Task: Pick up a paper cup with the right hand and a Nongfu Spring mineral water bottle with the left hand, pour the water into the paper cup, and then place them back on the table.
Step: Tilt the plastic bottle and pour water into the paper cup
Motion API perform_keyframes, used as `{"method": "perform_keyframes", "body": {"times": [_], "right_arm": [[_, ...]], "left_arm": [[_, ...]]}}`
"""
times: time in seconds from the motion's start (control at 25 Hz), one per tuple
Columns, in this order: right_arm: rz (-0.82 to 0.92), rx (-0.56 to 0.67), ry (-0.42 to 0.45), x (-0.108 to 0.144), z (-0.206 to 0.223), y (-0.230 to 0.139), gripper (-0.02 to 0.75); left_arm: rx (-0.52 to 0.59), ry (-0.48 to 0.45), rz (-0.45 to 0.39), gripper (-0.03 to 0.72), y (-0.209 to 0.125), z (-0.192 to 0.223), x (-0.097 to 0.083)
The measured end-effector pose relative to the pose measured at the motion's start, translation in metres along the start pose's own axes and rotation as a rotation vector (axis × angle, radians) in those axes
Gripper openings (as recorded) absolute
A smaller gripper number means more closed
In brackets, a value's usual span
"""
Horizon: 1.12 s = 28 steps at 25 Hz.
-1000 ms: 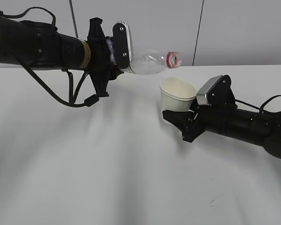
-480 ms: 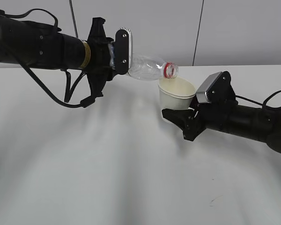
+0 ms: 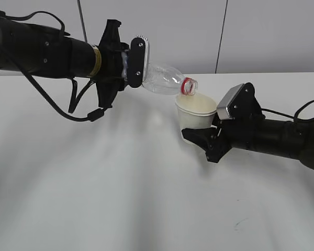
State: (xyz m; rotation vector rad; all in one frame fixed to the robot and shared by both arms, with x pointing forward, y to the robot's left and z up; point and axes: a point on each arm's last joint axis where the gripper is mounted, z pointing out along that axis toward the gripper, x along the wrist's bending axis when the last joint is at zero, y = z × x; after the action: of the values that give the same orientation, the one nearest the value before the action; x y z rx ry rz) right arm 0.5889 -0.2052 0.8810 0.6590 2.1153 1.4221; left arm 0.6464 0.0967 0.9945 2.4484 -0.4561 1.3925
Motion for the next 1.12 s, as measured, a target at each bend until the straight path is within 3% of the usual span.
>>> {"method": "perform_keyframes", "body": {"times": [0.48,1.12], "right_arm": [[-0.009,0.068,0.000,-0.0003,-0.0010,-0.0041,0.452],[-0.024,0.087,0.061,0.0048,-0.0027,-0.0027,0.452]], "left_arm": [[-0.002,-0.001,0.070,0.325,0.0002,0.0000,-0.0001],[0.011,0.000,0.124,0.325,-0.0008,0.0000,0.0000]]}}
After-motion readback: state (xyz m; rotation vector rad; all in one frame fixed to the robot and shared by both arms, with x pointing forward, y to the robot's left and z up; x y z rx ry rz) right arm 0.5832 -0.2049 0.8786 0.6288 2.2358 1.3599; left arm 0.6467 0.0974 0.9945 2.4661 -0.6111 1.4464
